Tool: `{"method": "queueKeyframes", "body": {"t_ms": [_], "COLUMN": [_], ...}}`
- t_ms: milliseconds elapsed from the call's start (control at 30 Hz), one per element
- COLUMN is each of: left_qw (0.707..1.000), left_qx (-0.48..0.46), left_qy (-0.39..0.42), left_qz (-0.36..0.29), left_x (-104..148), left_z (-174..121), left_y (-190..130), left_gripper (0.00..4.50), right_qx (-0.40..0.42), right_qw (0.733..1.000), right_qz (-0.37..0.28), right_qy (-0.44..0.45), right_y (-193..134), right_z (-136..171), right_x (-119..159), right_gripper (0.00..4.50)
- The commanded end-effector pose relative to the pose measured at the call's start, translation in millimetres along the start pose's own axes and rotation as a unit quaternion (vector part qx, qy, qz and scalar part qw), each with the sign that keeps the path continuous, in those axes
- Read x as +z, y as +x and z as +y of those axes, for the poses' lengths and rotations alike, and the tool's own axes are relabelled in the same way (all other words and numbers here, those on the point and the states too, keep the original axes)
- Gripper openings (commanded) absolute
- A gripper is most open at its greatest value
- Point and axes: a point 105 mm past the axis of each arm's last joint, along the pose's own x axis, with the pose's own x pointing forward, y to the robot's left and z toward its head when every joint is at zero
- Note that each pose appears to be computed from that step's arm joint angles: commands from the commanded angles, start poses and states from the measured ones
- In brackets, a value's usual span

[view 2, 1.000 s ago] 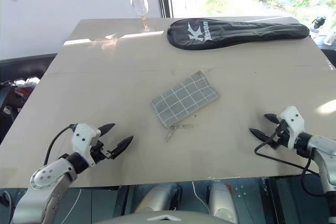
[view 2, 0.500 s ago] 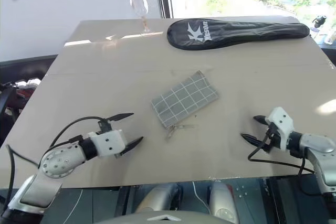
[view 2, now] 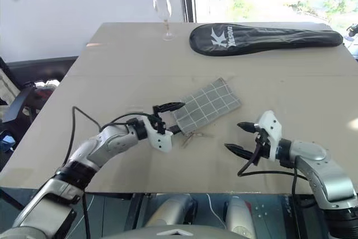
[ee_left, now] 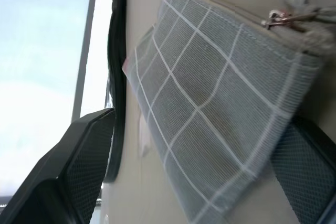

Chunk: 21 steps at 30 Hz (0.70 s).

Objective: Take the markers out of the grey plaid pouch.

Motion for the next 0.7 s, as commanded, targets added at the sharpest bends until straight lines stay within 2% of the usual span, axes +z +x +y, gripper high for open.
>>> {"method": "queueKeyframes", "body": {"t_ms": [33,133,167,267,300,700], "left_qw": [0.995,0.995,0.996,0.997,0.997,0.998], "left_qx": [-0.1,-0.094,-0.09,-0.077,-0.074,-0.054], "left_qy": [-0.012,-0.009,-0.009,-0.005,-0.003,-0.002], "left_qz": [0.01,0.003,0.0,-0.007,-0.009,-0.028], "left_x": [-4.9,-5.8,-5.2,-1.7,-0.4,19.7], "left_z": [-55.2,-51.8,-49.7,-43.1,-41.8,-34.2], "left_y": [3.2,10.2,12.6,19.1,20.8,26.1], "left_gripper": [3.61,2.2,1.56,0.21,0.06,0.06], "right_qx": [0.0,-0.003,-0.004,-0.005,-0.003,0.015], "right_qw": [1.0,1.0,1.0,0.999,0.999,0.999], "right_qz": [-0.015,-0.017,-0.015,-0.01,-0.009,0.006], "right_qy": [-0.02,-0.024,-0.026,-0.03,-0.03,-0.044], "right_y": [2.4,6.7,8.7,13.3,14.8,50.0], "right_z": [3.2,5.1,5.9,6.1,6.2,-1.5], "right_x": [12.2,13.1,12.3,10.3,10.0,8.7], "right_gripper": [4.5,4.5,4.5,4.5,4.5,4.5]}}
